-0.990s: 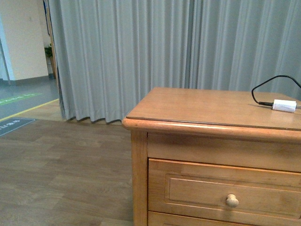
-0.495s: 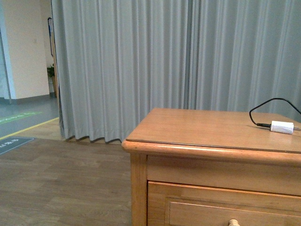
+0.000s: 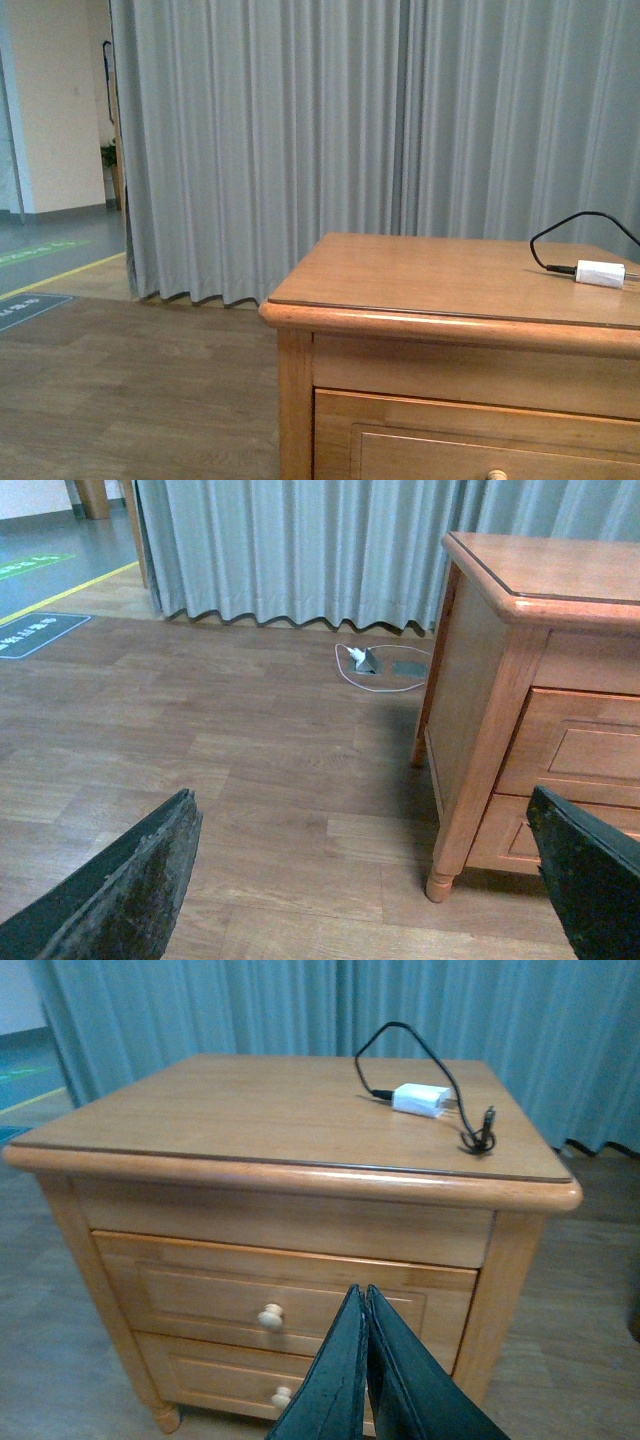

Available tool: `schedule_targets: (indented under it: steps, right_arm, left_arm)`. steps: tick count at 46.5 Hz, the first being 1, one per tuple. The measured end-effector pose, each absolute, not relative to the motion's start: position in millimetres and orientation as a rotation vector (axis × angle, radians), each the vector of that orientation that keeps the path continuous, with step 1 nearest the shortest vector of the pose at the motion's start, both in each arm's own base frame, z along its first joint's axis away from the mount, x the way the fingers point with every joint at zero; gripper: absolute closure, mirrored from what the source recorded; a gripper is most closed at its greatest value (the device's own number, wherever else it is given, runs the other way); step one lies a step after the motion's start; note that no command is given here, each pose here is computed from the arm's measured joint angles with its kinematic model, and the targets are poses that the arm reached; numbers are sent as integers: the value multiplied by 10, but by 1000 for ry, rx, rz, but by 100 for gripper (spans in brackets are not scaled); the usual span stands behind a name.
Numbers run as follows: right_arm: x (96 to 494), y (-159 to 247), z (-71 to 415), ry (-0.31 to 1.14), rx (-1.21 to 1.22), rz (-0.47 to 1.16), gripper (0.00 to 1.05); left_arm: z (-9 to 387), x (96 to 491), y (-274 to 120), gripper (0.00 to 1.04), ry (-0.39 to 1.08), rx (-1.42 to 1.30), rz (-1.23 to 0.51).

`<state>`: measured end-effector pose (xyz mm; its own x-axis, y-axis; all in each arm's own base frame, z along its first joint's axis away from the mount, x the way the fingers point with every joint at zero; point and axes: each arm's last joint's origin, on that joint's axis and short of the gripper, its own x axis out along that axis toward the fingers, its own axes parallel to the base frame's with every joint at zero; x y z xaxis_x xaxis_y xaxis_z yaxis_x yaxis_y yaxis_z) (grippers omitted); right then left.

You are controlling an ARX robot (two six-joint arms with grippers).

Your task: Place pink marker in drawer with both arms

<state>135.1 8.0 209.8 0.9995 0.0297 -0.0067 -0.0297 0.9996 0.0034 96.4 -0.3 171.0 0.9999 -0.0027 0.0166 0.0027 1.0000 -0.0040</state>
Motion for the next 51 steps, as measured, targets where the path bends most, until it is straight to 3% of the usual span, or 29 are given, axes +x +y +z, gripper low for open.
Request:
schedule_targets:
  steps: [51]
  right_arm:
    - [979,2,1654,-2,3,0,103]
  left_arm:
    - [1710,964,-3,6,-17,-4,-3]
